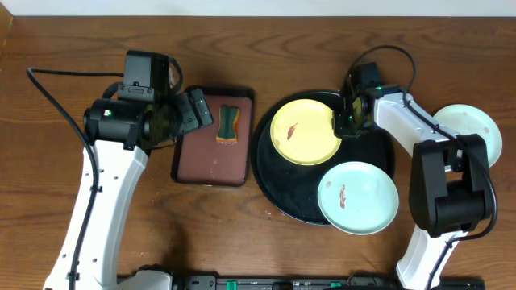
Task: Clean dirty plates on tray and stack at the side
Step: 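Grasp the sponge in the water tray again with the left gripper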
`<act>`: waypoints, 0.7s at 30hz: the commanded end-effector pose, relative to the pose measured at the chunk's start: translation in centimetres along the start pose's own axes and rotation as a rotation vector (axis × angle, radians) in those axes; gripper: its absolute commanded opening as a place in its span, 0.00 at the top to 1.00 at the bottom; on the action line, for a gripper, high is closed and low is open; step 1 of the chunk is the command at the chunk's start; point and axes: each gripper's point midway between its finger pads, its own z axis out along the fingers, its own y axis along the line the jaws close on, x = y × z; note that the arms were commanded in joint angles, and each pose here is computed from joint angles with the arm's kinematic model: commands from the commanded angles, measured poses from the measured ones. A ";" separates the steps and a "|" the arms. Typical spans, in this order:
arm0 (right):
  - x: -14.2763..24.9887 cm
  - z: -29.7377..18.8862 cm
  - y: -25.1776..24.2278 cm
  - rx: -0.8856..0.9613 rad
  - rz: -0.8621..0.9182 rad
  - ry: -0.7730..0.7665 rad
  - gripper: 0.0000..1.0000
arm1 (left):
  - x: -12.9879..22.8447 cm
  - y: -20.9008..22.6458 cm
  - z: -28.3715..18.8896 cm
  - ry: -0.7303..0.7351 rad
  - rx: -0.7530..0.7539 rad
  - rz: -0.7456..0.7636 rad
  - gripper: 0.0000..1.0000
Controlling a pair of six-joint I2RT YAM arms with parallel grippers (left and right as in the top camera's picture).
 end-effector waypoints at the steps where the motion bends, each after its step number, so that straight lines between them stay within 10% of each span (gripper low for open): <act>1: 1.1 0.7 -0.9 0.025 0.026 0.027 0.99 | 0.7 0.1 1.0 0.036 0.001 -0.015 0.04; 13: 1.5 0.7 -0.9 0.027 -0.003 0.043 0.99 | 3.2 -1.7 15.9 0.210 -0.080 0.186 0.22; 18: 1.5 0.7 -0.9 0.027 -0.003 0.043 0.99 | 5.4 -2.0 21.3 0.287 -0.076 0.397 0.65; 21: 1.5 0.7 -0.9 0.027 -0.002 0.043 0.99 | 6.7 -1.1 22.6 0.342 -0.102 0.399 0.68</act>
